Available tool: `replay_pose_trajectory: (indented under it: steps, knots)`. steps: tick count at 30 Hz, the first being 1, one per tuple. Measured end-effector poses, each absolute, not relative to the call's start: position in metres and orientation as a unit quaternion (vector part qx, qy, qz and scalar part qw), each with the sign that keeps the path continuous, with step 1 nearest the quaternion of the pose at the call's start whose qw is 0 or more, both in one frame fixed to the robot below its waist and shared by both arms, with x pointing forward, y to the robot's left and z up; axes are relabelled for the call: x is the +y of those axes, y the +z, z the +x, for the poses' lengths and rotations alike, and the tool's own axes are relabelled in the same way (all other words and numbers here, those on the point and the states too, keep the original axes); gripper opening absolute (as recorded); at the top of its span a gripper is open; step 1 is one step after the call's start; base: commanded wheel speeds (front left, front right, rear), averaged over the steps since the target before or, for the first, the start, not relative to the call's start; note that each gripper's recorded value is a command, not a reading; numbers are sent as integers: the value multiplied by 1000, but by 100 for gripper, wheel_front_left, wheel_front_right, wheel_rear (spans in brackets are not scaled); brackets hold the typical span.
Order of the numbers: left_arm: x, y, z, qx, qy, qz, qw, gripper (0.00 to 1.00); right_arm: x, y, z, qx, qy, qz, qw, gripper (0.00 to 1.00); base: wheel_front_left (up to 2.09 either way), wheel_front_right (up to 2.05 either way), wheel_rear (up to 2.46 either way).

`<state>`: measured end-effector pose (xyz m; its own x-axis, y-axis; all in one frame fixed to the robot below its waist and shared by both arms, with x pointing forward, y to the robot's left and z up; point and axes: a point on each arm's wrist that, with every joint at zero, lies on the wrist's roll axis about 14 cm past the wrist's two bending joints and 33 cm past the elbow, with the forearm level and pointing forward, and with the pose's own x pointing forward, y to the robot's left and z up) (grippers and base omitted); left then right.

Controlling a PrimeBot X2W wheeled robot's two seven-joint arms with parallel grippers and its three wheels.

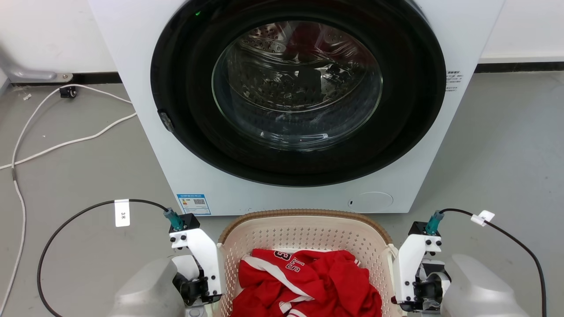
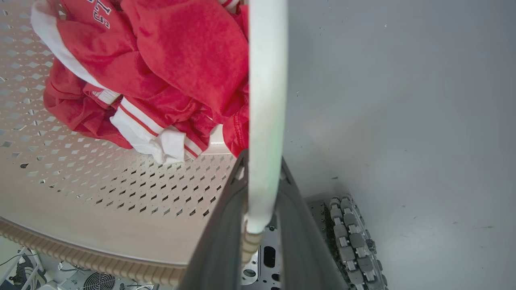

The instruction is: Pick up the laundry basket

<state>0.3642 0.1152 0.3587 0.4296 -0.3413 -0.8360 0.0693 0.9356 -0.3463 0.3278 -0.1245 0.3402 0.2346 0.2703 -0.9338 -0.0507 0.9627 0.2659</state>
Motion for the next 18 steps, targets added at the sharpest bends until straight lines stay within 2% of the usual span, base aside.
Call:
replay_pose_trajectory:
  steps: [18]
  knots:
    - [114, 358, 363, 522, -122, -132, 834, 0, -126, 340, 328, 609, 101, 91, 781, 0, 0, 0, 0]
